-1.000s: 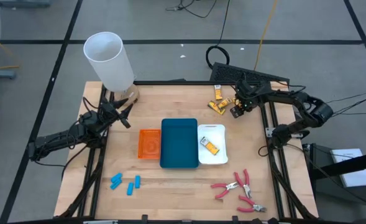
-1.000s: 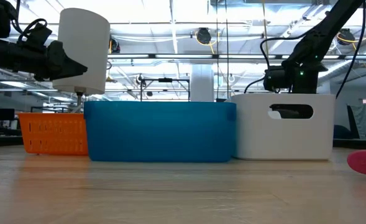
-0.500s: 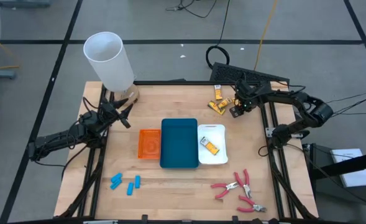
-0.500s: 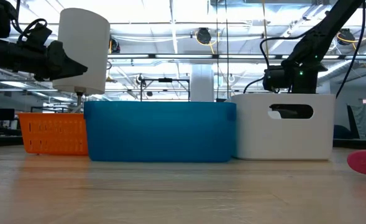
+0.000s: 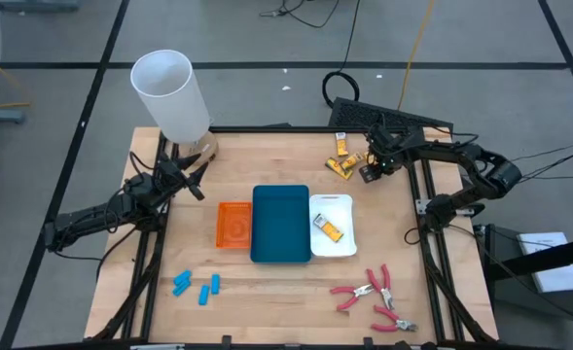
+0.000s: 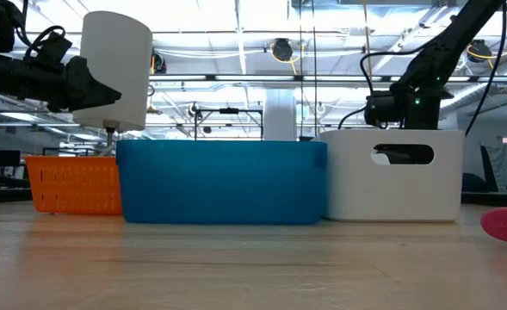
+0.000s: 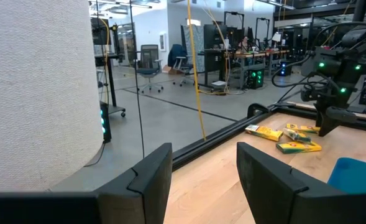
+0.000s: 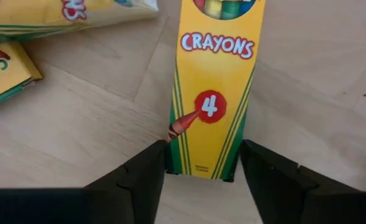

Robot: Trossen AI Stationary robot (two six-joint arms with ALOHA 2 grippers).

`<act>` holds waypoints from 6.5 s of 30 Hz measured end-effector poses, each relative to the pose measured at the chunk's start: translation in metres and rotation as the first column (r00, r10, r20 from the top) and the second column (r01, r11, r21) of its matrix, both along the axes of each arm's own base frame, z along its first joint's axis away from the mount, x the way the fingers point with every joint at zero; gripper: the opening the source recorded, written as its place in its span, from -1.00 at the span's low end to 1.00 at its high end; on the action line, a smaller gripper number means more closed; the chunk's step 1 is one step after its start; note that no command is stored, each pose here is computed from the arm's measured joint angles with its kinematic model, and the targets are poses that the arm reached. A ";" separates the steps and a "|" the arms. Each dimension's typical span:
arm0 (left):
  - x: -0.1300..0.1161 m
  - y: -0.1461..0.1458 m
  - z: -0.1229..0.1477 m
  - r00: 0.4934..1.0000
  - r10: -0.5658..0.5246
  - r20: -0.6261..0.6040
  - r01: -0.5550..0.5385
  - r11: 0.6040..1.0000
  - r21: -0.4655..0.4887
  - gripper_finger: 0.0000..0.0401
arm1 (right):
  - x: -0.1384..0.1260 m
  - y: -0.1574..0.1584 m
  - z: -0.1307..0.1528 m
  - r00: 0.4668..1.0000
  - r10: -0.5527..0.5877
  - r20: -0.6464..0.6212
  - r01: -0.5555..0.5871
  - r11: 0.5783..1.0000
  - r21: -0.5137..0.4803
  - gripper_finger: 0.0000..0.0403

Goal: Pick & Place School Supplies
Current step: Put the yellow crayon box into the white bin

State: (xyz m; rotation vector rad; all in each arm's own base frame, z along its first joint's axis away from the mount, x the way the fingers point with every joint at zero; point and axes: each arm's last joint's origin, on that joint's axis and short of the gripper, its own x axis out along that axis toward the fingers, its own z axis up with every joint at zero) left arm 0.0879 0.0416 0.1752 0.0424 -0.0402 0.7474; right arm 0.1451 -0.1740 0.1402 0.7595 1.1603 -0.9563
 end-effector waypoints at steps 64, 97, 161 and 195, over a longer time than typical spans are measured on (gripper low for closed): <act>0.000 0.000 0.000 1.000 0.000 0.000 0.000 1.000 0.000 -0.09 | 0.005 -0.008 0.025 0.989 -0.021 0.145 0.051 0.976 -0.212 -0.14; 0.000 0.000 0.000 1.000 0.000 0.000 0.000 1.000 0.000 -0.09 | 0.087 0.103 0.088 0.647 0.543 0.535 -0.314 0.829 -0.462 -0.14; 0.000 0.000 0.000 1.000 0.000 0.000 0.000 1.000 0.000 -0.09 | 0.109 0.192 0.048 0.650 0.573 0.500 -0.534 0.812 -0.237 0.27; 0.000 0.000 0.000 1.000 0.000 0.000 0.000 1.000 0.000 -0.09 | 0.060 0.036 0.045 0.959 0.045 0.279 0.081 0.902 -0.423 0.25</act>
